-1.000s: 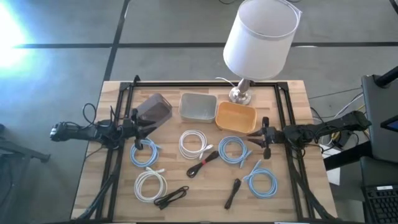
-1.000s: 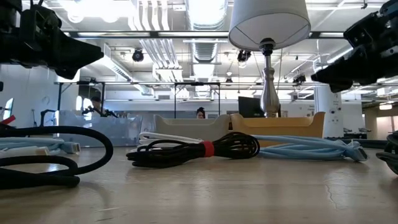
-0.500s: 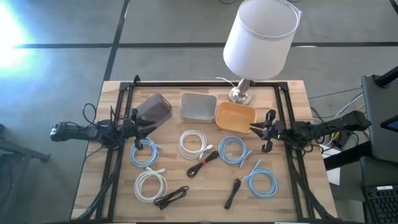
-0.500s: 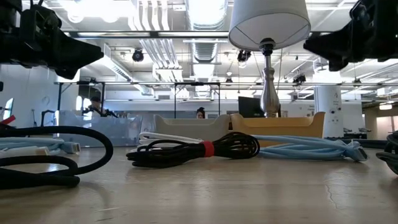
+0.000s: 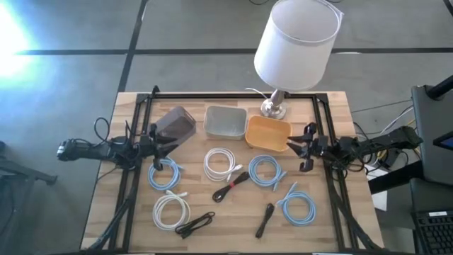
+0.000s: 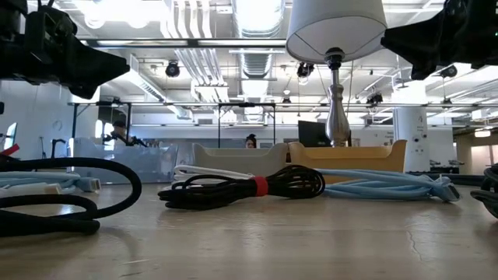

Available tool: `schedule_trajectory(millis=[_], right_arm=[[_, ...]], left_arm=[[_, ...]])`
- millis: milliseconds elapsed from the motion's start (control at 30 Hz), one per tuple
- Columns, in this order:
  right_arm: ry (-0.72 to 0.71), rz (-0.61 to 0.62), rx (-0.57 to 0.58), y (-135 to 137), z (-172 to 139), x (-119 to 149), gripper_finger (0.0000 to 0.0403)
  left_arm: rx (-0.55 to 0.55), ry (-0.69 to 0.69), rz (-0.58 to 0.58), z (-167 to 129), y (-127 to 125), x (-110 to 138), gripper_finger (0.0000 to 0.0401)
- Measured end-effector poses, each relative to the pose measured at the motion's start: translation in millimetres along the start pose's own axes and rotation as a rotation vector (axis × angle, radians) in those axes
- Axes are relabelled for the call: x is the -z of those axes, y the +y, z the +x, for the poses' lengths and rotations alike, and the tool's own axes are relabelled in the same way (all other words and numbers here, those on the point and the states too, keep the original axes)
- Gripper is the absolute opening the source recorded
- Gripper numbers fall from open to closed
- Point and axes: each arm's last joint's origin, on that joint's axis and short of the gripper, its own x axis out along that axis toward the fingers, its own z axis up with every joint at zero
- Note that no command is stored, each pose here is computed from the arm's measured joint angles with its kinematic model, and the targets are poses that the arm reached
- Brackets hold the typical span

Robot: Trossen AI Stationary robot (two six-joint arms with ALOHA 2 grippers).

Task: Pick & Place USB Port
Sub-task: Put the top white HDMI cable into the black bin

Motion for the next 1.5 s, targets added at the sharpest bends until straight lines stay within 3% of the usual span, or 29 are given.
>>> schedule_trajectory(millis=[400, 667, 967, 1200, 1500], right_arm=[[-0.038, 0.03, -0.027, 1.8, 3.2, -15.5, 0.0169], [-0.065, 0.051, -0.026, 2.1, 4.8, -25.7, 0.0173], [-0.106, 0.069, -0.024, 3.0, 8.5, -44.1, 0.0173], [-0.065, 0.082, -0.026, 5.9, 14.5, -41.2, 0.0173], [0.01, 0.058, -0.026, 10.9, 24.4, -32.8, 0.0166]], left_arm=[[0.0, 0.0, 0.0, 0.0, 0.0, 0.0, 0.0122], [-0.088, -0.002, 0.001, -0.1, 2.6, -0.1, 0.0122], [-0.093, -0.029, -0.011, -0.2, 2.6, -2.8, 0.0122], [-0.08, -0.17, -0.187, -1.5, 2.8, -16.5, 0.0122], [-0.025, -0.166, -0.391, -1.0, 1.6, -15.9, 0.0122]])
